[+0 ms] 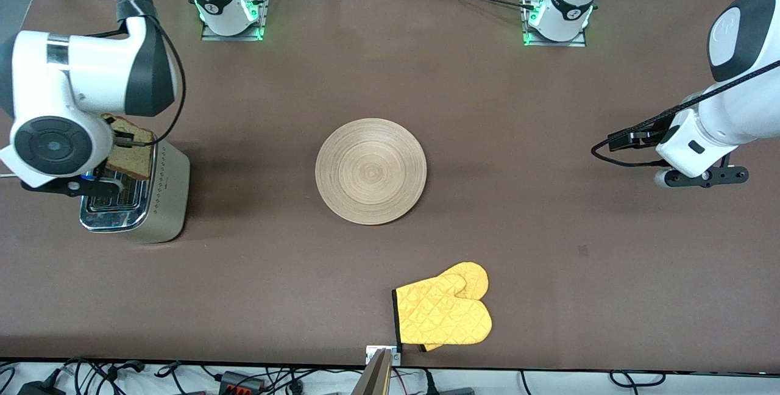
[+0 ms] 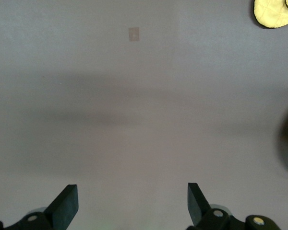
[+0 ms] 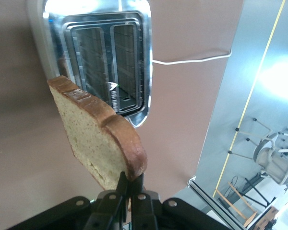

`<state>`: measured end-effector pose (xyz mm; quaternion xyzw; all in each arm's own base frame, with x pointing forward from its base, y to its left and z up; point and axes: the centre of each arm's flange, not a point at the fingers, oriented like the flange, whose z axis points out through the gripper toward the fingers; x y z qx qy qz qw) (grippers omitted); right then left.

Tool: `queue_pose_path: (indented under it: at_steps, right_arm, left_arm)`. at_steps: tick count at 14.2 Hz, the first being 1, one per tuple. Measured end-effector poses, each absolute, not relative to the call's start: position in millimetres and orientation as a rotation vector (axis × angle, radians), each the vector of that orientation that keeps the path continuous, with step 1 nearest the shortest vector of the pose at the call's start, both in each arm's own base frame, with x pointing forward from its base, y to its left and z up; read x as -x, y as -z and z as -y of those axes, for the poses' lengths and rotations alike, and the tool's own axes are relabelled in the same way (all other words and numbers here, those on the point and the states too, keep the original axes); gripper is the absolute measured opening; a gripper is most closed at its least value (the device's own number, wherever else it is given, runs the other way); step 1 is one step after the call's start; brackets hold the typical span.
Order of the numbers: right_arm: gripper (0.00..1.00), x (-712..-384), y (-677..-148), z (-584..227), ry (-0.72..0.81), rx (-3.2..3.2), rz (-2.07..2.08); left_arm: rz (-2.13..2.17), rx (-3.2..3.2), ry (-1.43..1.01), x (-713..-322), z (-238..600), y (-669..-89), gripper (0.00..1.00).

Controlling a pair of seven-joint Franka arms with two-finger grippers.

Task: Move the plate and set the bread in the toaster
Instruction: 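Lower the bread edge-first into the toaster slot with the right gripper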

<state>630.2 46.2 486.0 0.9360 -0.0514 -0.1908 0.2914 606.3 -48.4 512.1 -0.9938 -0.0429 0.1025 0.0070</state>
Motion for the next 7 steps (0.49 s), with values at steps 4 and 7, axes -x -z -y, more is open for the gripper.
queue_pose_path:
  at_steps: [4, 7]
  right_arm:
    - [0.05, -639, -474, -30, 0.491, -2.502, 0.151]
    - [0.05, -643, -464, -28, 0.475, -2.496, 0.138]
  left_arm:
    - [0.135, 3.108, -0.320, -606, 48, -512, 1.00]
    - [0.137, 3.108, -0.321, -606, 47, -512, 1.00]
